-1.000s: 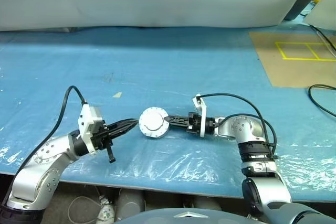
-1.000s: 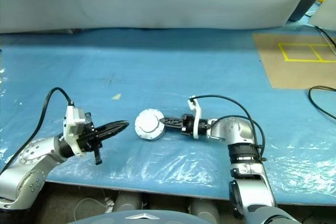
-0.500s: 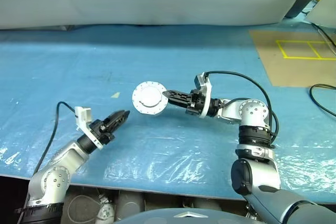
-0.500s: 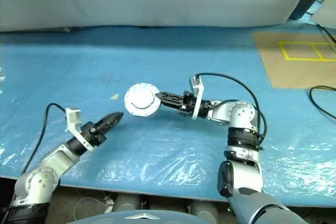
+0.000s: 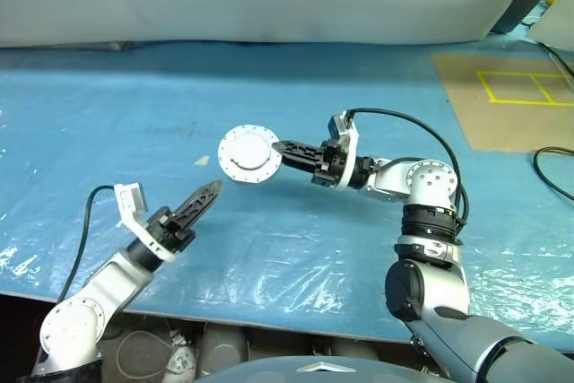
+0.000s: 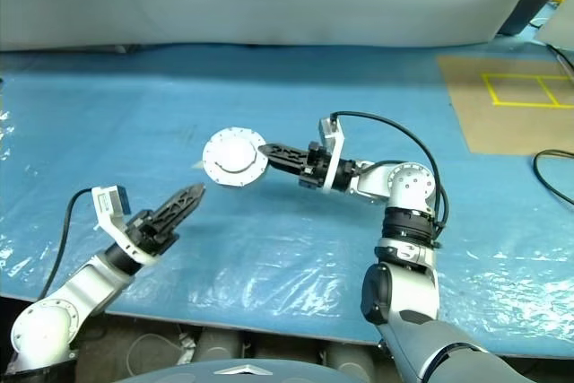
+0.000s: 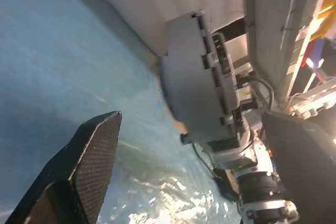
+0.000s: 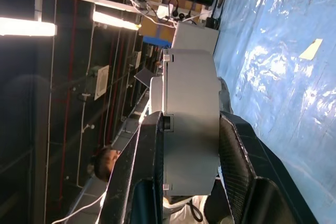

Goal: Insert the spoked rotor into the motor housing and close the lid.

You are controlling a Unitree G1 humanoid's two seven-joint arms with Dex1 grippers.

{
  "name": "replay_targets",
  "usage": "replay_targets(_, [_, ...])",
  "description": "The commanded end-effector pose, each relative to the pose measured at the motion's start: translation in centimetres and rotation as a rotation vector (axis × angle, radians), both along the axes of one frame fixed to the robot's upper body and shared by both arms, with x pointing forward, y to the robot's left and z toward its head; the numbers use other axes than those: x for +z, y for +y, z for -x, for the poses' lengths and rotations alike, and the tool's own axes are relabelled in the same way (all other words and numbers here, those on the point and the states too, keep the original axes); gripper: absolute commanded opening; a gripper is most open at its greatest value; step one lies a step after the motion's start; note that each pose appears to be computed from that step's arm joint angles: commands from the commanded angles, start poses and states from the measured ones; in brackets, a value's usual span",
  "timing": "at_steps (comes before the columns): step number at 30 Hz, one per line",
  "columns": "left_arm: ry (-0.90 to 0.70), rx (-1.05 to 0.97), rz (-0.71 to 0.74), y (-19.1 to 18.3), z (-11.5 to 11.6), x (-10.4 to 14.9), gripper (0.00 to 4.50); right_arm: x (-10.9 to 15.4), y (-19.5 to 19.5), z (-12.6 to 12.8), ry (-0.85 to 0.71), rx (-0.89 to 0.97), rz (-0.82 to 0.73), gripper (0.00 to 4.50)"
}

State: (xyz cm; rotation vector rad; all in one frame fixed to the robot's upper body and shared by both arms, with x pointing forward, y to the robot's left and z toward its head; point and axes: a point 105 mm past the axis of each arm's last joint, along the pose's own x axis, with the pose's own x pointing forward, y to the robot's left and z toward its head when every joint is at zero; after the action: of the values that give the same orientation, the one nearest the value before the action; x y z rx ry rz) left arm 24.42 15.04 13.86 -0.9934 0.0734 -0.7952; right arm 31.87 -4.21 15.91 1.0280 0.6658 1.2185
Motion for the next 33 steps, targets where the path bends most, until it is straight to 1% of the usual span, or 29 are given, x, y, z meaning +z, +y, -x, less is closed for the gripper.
replay_targets(1, [-0.124,-0.048,0.073,-1.5,0.1,4.1,4.46,2.3,0.3,0.7,-0.068,0.047,-0.087,1.1])
replay_targets(3, [-0.12,-0.063,0.09,-2.0,-0.4,4.5,4.46,2.3,0.2,0.7,-0.066,0.046,-0.085,1.1])
replay_targets(9, [-0.019,-0.079,0.094,-2.5,-1.9,2.0,4.46,2.2,0.2,0.6,-0.064,0.041,-0.072,1.1])
replay_targets(12, [-0.023,-0.064,0.113,-2.3,-2.3,2.2,4.46,2.1,0.0,0.5,-0.065,0.037,-0.063,1.1])
replay_targets(15, [-0.018,-0.052,0.12,-2.0,-2.4,2.1,4.46,2.1,-0.1,0.5,-0.067,0.033,-0.059,1.1])
replay_targets(19, [0.006,-0.041,0.112,-0.8,-1.7,0.9,4.46,2.0,-0.2,0.5,-0.068,0.027,-0.053,1.1])
replay_targets(22, [0.011,-0.03,0.102,0.3,-1.5,0.6,4.46,2.0,-0.2,0.5,-0.067,0.026,-0.05,1.1])
replay_targets(26, [0.021,-0.016,0.058,1.8,-1.6,-0.1,4.46,1.9,-0.2,0.6,-0.066,0.029,-0.041,1.1])
replay_targets(33, [0.006,-0.094,0.086,-1.2,-2.1,-0.1,4.46,1.8,0.1,0.5,-0.063,0.031,-0.038,1.1])
